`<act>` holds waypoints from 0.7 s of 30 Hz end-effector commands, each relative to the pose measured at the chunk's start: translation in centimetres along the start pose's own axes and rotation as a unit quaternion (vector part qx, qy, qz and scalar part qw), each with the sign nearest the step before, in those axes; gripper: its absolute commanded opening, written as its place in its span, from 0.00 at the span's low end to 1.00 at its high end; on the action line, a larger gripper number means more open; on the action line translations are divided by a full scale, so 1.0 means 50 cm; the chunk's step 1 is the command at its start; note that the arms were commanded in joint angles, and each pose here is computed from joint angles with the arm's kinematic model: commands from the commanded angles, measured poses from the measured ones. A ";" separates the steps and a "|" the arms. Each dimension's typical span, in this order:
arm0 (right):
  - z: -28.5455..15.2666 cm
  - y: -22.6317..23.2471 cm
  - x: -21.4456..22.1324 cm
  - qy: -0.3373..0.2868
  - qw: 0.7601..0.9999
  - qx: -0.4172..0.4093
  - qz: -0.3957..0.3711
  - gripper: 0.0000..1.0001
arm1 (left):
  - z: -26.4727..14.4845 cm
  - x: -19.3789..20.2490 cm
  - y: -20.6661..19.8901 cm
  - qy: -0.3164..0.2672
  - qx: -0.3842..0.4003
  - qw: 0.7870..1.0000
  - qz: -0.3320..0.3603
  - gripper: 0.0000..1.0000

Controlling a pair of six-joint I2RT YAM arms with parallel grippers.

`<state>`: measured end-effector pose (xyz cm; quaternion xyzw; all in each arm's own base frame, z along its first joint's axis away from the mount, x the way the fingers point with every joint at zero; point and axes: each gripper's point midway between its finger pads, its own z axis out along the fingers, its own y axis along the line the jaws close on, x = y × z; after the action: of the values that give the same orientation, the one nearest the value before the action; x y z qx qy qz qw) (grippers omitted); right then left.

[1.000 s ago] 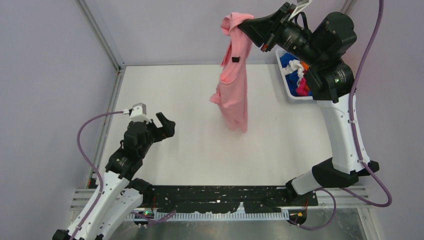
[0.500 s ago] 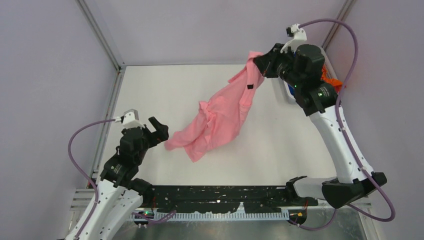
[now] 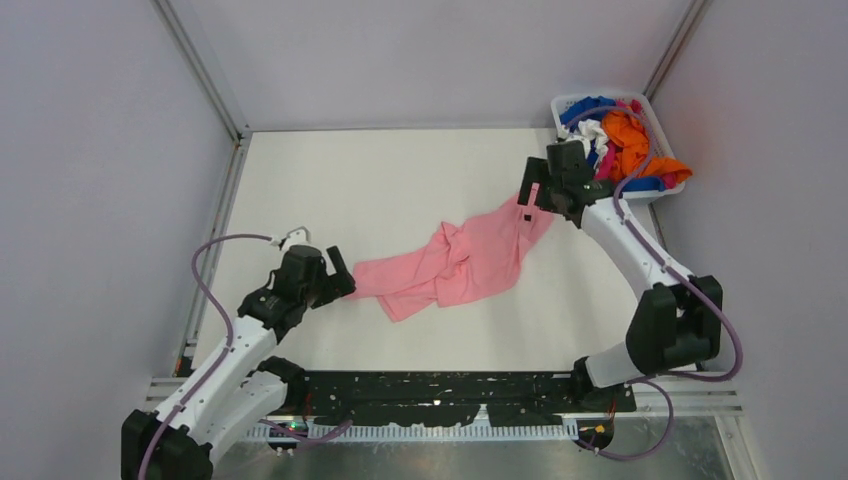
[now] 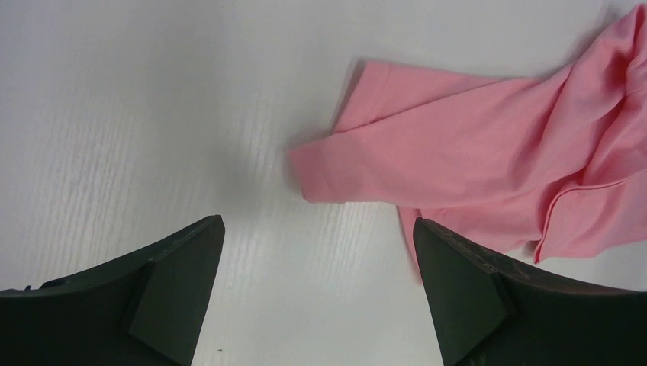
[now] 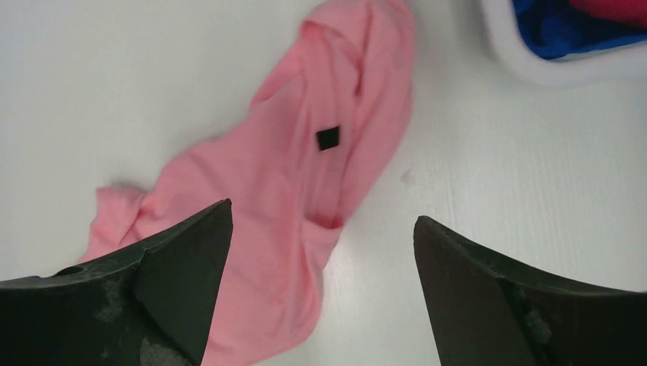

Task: Fold and stack the t-shirts
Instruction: Flatten out the tshirt

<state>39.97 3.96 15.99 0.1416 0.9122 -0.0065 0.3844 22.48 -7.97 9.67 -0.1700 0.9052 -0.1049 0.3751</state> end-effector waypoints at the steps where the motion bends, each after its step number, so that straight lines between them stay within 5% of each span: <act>1: -0.104 0.128 0.079 -0.024 0.989 -0.102 -0.107 0.96 | 0.030 0.008 -0.020 0.014 0.031 0.999 -0.029 0.99; 7: -0.169 0.244 0.274 0.044 0.952 -0.253 -0.168 0.96 | 0.070 0.034 -0.024 0.048 0.059 0.995 -0.066 0.91; 21: -0.230 0.300 0.461 0.121 0.895 -0.344 -0.255 0.95 | 0.133 0.058 -0.032 0.093 0.045 0.992 -0.072 0.32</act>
<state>21.98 22.85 8.95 -0.1962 0.9202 0.1902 0.2804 23.53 -10.10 2.39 -0.2095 0.9272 -0.1635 0.2640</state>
